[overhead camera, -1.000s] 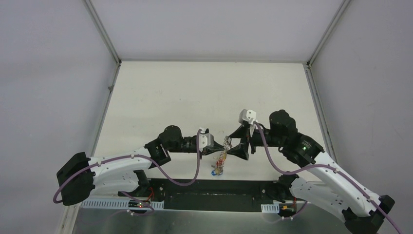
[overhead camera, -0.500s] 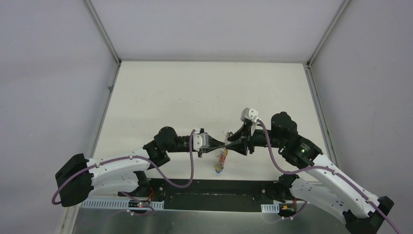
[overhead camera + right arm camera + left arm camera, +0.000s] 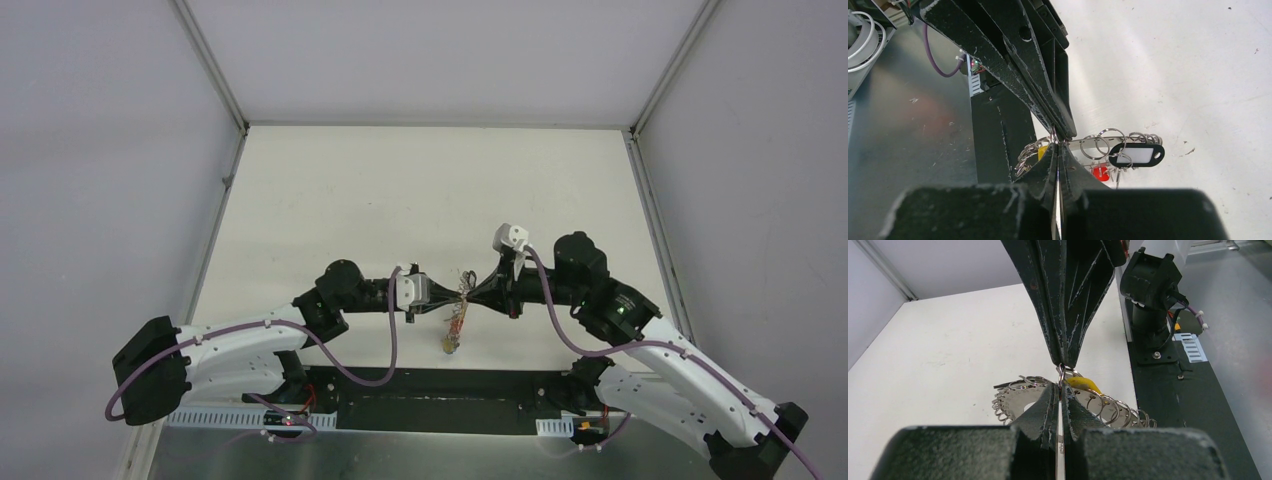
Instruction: Put the keys on the keyring
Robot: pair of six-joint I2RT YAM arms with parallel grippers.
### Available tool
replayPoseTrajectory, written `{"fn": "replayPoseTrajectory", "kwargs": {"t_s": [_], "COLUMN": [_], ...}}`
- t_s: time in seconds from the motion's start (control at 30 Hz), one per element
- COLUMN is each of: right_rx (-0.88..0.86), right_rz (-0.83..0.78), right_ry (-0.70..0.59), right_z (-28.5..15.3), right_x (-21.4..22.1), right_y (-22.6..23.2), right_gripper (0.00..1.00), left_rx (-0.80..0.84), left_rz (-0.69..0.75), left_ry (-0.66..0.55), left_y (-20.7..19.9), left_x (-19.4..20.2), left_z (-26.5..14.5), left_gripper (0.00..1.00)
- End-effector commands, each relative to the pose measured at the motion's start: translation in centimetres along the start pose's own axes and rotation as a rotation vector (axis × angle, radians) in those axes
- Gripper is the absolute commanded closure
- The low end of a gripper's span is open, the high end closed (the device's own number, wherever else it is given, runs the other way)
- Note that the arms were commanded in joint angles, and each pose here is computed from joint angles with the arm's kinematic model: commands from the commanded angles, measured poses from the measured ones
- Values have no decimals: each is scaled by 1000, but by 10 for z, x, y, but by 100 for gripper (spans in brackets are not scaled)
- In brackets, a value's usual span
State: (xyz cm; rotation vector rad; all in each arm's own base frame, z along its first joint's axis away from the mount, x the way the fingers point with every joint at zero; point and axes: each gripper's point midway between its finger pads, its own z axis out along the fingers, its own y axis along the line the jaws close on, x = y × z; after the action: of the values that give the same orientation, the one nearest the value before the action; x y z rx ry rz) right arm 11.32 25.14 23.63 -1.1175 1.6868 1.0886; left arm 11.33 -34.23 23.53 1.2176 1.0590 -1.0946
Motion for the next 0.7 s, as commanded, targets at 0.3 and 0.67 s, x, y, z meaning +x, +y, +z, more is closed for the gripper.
{"fn": "replayPoseTrajectory", "kwargs": {"t_s": [0.3, 0.67], "right_rx": [-1, 8], "right_rz": [-10, 18], "right_ry": [15, 76], "right_z": [-7, -1], "right_x": [4, 20], "right_y": [4, -2], "right_gripper": [100, 100], "left_rx": [-1, 2], "left_rz": [95, 109], "left_ry": [-111, -123], "left_y": [0, 0], "left_x": [-43, -48], "left_z": [-2, -3], "left_gripper": [100, 100]}}
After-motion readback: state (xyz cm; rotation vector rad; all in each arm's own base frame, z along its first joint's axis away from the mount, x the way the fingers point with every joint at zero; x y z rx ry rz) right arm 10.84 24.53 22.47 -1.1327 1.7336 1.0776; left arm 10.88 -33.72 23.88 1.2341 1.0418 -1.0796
